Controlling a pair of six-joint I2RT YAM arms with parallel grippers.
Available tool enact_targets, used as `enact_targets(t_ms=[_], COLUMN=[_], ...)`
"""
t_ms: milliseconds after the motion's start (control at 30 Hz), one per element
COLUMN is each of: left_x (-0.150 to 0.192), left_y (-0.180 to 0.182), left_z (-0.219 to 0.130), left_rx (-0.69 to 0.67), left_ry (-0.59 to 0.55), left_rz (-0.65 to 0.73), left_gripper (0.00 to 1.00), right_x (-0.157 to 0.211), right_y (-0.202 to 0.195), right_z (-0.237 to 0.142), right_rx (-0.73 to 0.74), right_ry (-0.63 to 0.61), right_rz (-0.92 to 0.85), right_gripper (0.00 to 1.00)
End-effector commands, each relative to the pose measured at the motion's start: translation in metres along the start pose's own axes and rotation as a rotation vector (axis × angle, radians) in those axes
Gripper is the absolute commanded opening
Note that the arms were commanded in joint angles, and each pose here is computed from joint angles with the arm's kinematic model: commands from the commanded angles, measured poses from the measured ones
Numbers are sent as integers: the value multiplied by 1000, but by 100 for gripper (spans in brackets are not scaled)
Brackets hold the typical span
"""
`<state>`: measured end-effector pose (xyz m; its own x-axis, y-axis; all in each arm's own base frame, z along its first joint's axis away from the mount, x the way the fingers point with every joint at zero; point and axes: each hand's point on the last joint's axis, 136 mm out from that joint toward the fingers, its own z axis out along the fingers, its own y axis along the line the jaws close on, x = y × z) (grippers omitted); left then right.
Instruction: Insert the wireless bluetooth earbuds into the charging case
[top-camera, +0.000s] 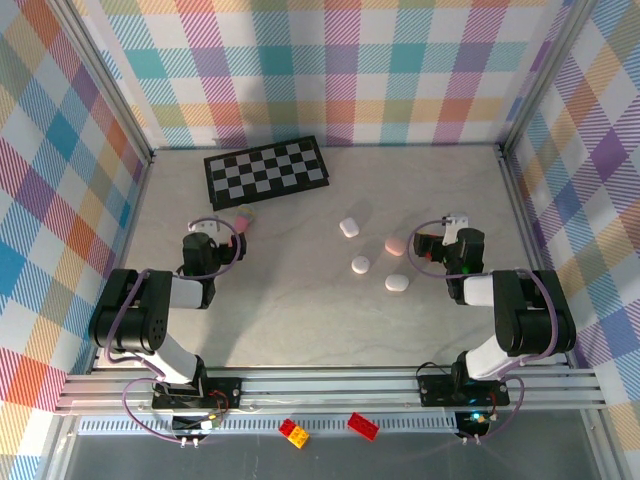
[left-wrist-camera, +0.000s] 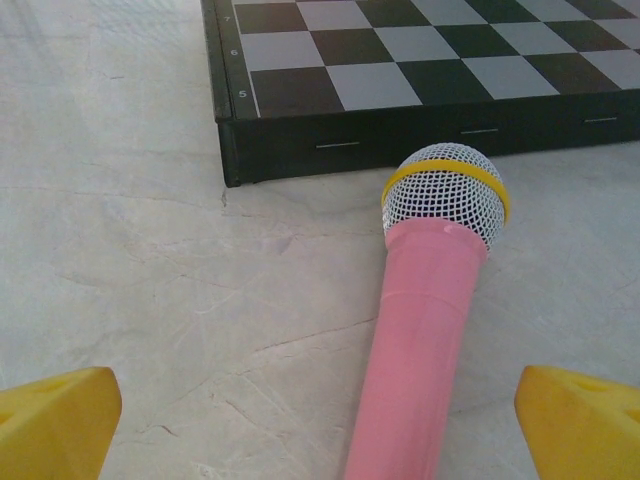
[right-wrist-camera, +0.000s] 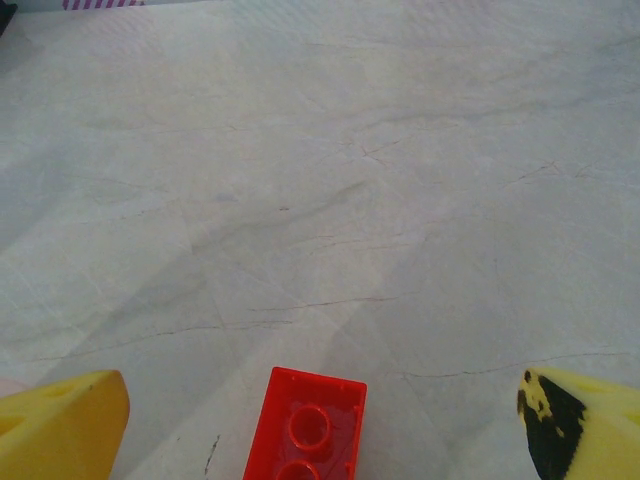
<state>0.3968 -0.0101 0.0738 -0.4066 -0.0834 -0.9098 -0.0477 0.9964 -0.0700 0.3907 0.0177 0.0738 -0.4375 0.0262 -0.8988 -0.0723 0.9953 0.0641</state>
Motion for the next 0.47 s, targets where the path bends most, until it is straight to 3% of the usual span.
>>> enact_targets(t_ms=[0,433], left_x=[-9,-9], left_y=[-2,-3], left_z=[1,1], left_rx=[-5,-6], left_ry=[-23,-21], left_rz=[17,22], left_gripper=[100,100], right_x=[-19,-19], right_y=[3,2], right_z=[0,0], right_rx=[-19,-19], right_ry=[-63,-61], right_rz=[12,12], right_gripper=[99,99])
